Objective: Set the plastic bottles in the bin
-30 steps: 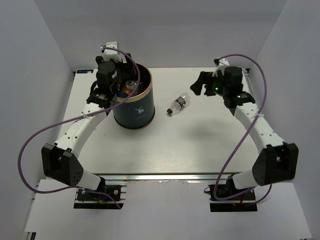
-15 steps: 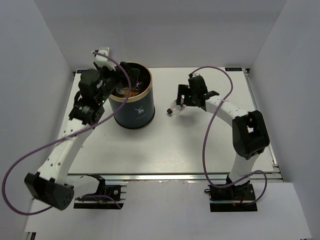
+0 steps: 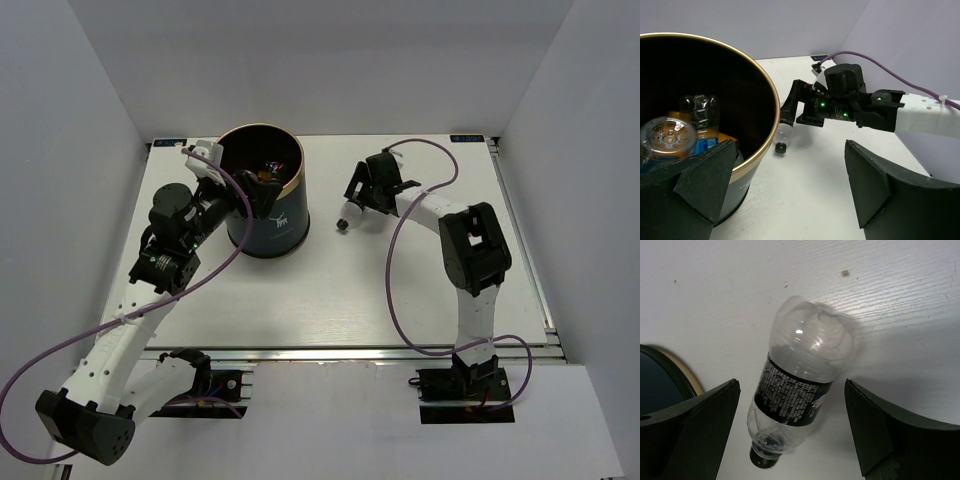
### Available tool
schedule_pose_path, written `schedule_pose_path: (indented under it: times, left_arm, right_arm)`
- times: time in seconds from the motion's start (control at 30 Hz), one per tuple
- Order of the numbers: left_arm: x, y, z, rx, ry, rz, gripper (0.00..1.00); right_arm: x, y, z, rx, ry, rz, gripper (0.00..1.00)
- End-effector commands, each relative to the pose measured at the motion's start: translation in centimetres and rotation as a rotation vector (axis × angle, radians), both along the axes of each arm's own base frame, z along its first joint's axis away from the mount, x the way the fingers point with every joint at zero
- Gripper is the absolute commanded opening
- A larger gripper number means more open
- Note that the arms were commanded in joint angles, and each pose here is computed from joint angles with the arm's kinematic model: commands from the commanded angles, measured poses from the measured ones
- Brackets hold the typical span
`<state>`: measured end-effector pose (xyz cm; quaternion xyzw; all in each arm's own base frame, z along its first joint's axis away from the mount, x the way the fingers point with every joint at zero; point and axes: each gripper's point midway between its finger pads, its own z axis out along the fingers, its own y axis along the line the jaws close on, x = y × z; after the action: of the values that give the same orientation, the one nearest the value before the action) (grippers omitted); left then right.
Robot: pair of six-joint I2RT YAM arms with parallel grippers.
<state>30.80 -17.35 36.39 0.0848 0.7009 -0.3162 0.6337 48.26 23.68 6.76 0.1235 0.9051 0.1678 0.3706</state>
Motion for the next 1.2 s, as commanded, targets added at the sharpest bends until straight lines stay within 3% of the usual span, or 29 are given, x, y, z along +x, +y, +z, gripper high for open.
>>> schedule_pose_path:
  times: [0.0, 0.23, 0.27, 0.3, 0.4, 0.5, 0.57, 0.6, 0.67, 0.83, 1.07, 1.13, 1.17]
  left_arm:
    - [0.0, 0.7, -0.2, -0.004, 0.016, 0.036, 0.98]
    - [-0.4, 1.8, -0.1, -0.003, 0.022, 0.091, 0.98]
    - [-0.5, 2.1, 0.0, -0.003, 0.022, 0.102, 0.98]
    - [-0.8, 2.4, 0.3, -0.007, 0.013, 0.115, 0.98]
    - [-0.7, 3.5, 0.6, -0.003, 0.013, 0.175, 0.98]
    - [-0.3, 5.2, 0.7, 0.0, 0.035, 0.276, 0.98]
    - [0.3, 7.3, 0.4, 0.001, 0.053, 0.4, 0.98]
    - [0.5, 8.1, 0.3, -0.001, 0.058, 0.452, 0.98]
    - [1.2, 10.6, 0.2, 0.004, 0.074, 0.603, 0.98]
    - [3.0, 12.8, -0.2, 0.053, 0.122, 0.768, 0.98]
    - [3.5, 12.2, 0.5, 0.018, 0.127, 0.75, 0.98]
    - [3.3, 12.4, 0.8, 0.006, 0.119, 0.756, 0.98]
    - [3.1, 12.4, 0.9, 0.003, 0.118, 0.756, 0.98]
  right_arm:
    - [2.2, 0.2, 1.4, 0.047, -0.054, -0.091, 0.89]
    - [2.8, -0.4, -1.8, -0.018, 0.018, -0.129, 0.85]
    - [2.8, -0.2, -1.7, -0.022, 0.015, -0.111, 0.81]
    - [2.8, -0.1, -1.7, -0.026, 0.015, -0.102, 0.68]
    - [3.1, 0.3, 1.7, -0.017, -0.069, -0.034, 0.45]
    - [3.2, 2.5, 8.4, 0.016, -0.253, 0.154, 0.38]
    - [2.7, 3.7, 12.5, 0.036, -0.357, 0.261, 0.35]
    - [2.3, 4.3, 16.7, 0.036, -0.472, 0.314, 0.34]
    - [-0.3, 6.3, 22.5, 0.069, -0.612, 0.439, 0.34]
    - [-7.6, 11.1, 31.7, 0.107, -0.967, 0.726, 0.33]
    - [-13.3, 16.5, 38.2, 0.191, -1.278, 0.91, 0.32]
    - [-13.3, 18.9, 39.0, 0.202, -1.296, 0.927, 0.32]
    - [-12.3, 20.4, 37.2, 0.195, -1.249, 0.947, 0.35]
